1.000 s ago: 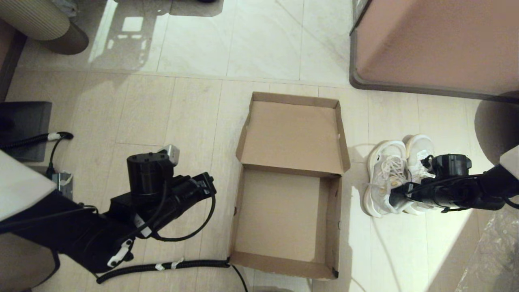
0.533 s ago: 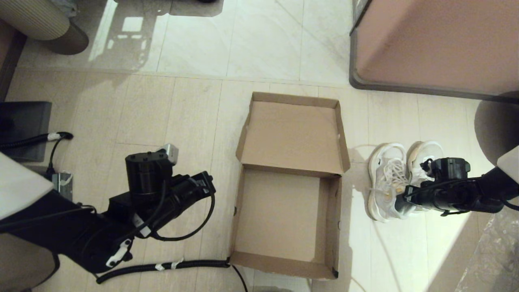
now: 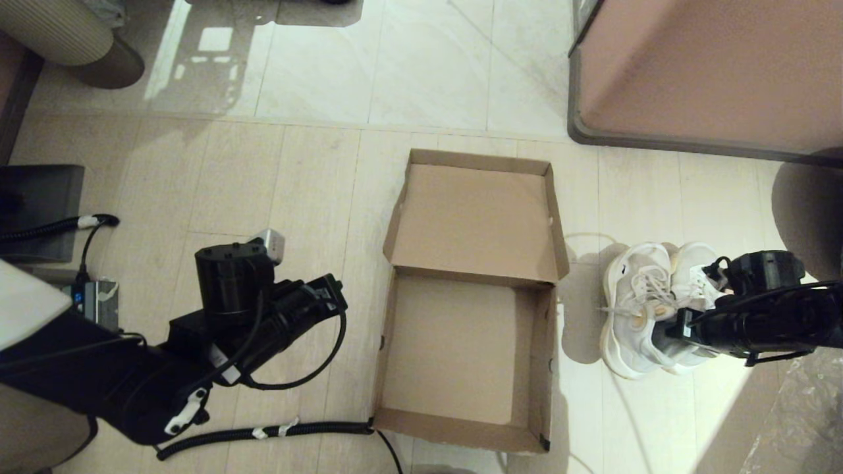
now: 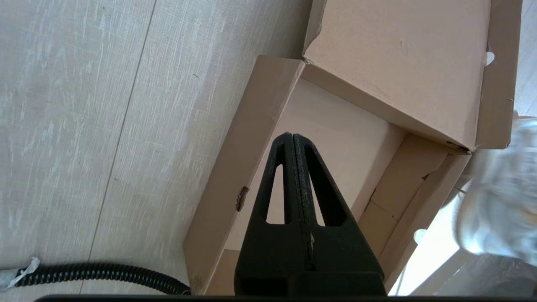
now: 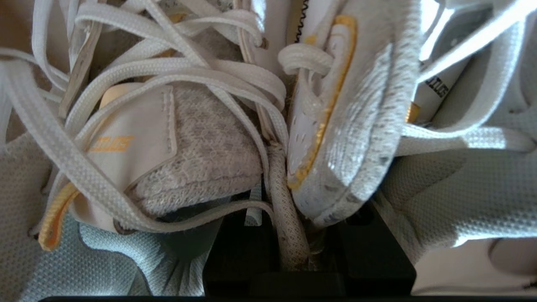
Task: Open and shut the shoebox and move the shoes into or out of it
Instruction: Put the shoes into the shoe box
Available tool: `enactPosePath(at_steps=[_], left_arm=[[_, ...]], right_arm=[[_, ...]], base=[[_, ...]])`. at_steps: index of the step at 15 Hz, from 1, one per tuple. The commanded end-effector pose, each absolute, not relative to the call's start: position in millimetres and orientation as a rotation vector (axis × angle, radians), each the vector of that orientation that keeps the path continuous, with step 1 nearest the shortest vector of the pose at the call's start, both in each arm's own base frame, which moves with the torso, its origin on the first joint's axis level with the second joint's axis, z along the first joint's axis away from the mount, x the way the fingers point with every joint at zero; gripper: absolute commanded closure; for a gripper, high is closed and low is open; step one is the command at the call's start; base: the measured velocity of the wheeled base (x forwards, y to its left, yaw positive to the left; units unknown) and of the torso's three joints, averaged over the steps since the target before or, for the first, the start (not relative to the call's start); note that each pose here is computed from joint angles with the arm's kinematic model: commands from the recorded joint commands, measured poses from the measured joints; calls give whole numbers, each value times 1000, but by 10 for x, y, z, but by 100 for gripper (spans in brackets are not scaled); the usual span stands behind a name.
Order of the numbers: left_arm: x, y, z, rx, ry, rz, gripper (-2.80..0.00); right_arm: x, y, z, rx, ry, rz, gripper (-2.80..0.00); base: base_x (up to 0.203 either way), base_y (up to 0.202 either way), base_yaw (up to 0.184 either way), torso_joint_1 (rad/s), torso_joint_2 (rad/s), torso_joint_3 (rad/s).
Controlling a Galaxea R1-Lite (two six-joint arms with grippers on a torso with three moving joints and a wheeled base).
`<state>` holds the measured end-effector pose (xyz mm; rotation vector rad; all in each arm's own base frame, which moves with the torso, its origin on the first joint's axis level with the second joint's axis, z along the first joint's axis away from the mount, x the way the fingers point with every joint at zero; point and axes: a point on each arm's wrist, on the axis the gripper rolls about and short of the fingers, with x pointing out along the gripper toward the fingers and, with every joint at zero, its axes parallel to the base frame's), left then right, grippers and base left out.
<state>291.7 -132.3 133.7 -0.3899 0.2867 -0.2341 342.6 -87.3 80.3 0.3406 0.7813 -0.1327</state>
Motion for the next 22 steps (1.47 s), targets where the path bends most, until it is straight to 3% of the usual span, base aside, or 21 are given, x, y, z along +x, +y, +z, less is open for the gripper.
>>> enactPosePath(at_steps=[1,5,10,17,22], left_arm=[[2890,-1314,1363,-395,278,-233,0],[2858,-1298,1399,-398,268,-232,0],[2814,-1264,1364,-392,280,-212,0],[2882,-1285,1295,-385,296,-205,0],[2991,-1335,1331,-392,273,-210,0]], right_arm=[[3057,-769,1400,329,685,-111,0],[2468,-530,1958,327,642,-37,0],[2181,142,2232,236,626,240,0],[1806,1171,2176,30,686,620,0],[1616,1566,1895,-84,800,746,0]], base=[[0,0,0,0,0,0],[0,0,0,0,0,0],[0,0,0,0,0,0],[0,0,0,0,0,0],[0,0,0,0,0,0]])
